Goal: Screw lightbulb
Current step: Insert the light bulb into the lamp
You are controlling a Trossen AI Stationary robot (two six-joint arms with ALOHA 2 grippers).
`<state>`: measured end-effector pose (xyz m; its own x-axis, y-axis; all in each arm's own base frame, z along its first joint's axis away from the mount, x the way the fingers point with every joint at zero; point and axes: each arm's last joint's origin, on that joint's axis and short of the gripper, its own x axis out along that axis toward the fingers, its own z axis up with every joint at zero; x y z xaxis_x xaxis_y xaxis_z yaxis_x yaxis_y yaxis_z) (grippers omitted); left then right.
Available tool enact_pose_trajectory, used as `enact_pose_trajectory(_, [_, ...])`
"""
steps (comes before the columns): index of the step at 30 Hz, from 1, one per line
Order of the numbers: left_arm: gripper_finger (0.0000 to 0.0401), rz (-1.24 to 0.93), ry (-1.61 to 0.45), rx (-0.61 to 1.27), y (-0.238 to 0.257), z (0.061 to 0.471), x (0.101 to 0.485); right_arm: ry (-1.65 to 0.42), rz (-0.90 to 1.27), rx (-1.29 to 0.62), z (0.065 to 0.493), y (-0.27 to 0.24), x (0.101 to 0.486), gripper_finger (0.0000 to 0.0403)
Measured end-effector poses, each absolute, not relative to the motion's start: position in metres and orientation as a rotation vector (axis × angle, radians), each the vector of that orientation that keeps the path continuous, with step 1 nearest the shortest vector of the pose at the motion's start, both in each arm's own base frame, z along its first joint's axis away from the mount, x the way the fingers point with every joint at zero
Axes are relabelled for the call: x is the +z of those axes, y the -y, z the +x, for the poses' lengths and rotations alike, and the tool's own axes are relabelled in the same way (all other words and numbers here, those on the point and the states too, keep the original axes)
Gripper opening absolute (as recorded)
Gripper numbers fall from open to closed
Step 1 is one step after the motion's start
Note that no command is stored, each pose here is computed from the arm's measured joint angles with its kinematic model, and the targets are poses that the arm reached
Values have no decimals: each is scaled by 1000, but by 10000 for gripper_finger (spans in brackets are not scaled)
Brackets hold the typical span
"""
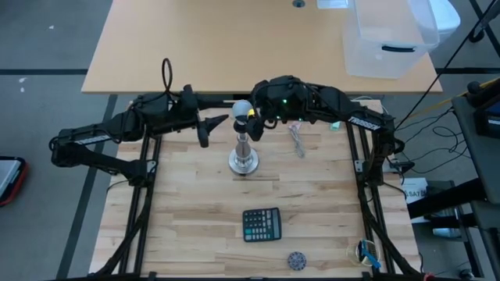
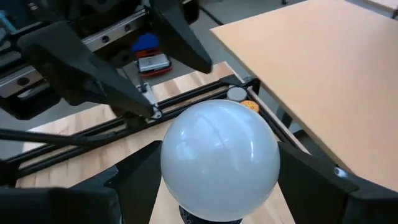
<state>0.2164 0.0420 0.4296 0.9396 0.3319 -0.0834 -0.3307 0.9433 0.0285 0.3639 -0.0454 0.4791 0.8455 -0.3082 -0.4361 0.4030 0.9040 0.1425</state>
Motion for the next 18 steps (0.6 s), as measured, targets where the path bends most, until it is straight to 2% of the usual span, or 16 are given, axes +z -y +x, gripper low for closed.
enact_pose_trajectory(8, [239, 13, -118, 338, -42, 216, 427, -384, 242, -422, 380, 36, 472, 279])
enact_pose_trajectory(18, [238, -85, -361, 285, -39, 209, 403, -369, 157, -366, 392, 25, 468, 279])
